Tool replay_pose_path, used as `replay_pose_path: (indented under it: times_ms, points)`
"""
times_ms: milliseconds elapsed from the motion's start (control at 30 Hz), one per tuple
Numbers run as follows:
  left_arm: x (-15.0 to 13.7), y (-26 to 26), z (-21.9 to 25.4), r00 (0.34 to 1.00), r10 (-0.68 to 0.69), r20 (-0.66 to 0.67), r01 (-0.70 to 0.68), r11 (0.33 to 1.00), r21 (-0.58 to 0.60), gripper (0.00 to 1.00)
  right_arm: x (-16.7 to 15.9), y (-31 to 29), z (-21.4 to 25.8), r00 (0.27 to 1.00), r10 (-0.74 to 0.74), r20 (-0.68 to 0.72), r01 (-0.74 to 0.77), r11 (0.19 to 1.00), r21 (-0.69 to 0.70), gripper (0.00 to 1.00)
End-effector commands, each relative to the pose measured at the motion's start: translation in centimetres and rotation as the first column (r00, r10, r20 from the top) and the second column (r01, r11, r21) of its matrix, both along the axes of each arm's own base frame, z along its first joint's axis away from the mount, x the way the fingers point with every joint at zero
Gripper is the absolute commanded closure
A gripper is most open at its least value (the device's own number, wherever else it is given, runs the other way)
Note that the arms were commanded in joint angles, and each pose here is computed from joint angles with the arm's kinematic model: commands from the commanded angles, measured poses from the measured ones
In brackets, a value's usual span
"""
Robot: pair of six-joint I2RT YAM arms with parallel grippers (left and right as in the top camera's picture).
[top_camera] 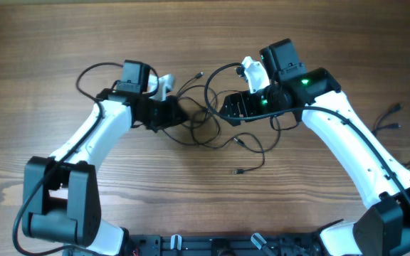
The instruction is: Untangle cables
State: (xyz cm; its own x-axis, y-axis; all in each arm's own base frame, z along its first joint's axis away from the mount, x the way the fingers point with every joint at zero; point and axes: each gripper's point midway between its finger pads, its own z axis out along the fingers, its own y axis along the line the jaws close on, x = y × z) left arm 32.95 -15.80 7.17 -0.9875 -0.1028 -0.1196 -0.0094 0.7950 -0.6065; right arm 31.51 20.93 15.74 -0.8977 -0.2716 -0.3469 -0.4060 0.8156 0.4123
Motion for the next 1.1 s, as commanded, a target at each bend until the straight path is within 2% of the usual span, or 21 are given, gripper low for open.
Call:
replay_pose_path:
  times_ms: [0, 100, 167, 267, 467, 500, 567, 667, 900, 1000, 1067]
  points:
    - [1.5, 7.6, -1.8, 0.965, 0.262, 0.002, -0.252, 0.928, 0.275, 0.83, -0.2, 1.8, -0.2, 0.999, 0.039, -0.003, -0.038, 0.999, 0.027, 0.04]
    - [1.6, 10.4, -2.0, 0.941, 0.339, -0.016, -0.321, 0.905, 0.280, 0.76, 0.3, 2.4, -0.1, 0.999, -0.036, -0.010, 0.036, 0.999, 0.027, 0.05]
    - [1.5, 12.1, -2.0, 0.923, 0.384, -0.030, -0.361, 0.889, 0.282, 0.66, 0.5, 3.1, 0.1, 0.996, -0.081, -0.024, 0.082, 0.995, 0.050, 0.08]
    - [1.0, 14.3, -2.2, 0.894, 0.444, -0.058, -0.410, 0.864, 0.292, 0.59, 0.6, 4.4, 0.0, 0.986, -0.153, -0.060, 0.158, 0.983, 0.092, 0.08]
    - [-0.3, 16.7, -2.5, 0.853, 0.511, -0.111, -0.458, 0.833, 0.310, 0.53, -1.0, 7.8, -2.9, 0.967, -0.179, -0.179, 0.194, 0.979, 0.067, 0.09]
    - [-0.4, 16.7, -2.5, 0.852, 0.511, -0.114, -0.458, 0.833, 0.311, 0.52, -1.2, 8.0, -3.6, 0.960, -0.193, -0.203, 0.208, 0.977, 0.054, 0.12]
    - [-0.5, 16.6, -2.5, 0.853, 0.509, -0.116, -0.456, 0.834, 0.311, 0.52, -2.0, 8.5, -5.5, 0.913, -0.280, -0.298, 0.293, 0.956, 0.000, 0.18]
    - [-0.6, 16.4, -2.6, 0.854, 0.506, -0.120, -0.451, 0.836, 0.313, 0.52, -2.8, 9.3, -8.0, 0.830, -0.397, -0.392, 0.401, 0.913, -0.075, 0.18]
    - [-1.2, 16.3, -2.7, 0.851, 0.504, -0.146, -0.441, 0.838, 0.321, 0.54, -2.6, 9.7, -12.6, 0.699, -0.582, -0.415, 0.552, 0.808, -0.205, 0.18]
    - [-1.3, 16.3, -2.7, 0.851, 0.504, -0.149, -0.440, 0.838, 0.322, 0.55, -2.5, 9.8, -13.5, 0.628, -0.642, -0.440, 0.609, 0.757, -0.235, 0.28]
    - [-1.3, 16.3, -2.7, 0.850, 0.505, -0.149, -0.441, 0.838, 0.323, 0.55, -2.2, 10.0, -13.9, 0.615, -0.652, -0.443, 0.623, 0.746, -0.233, 0.29]
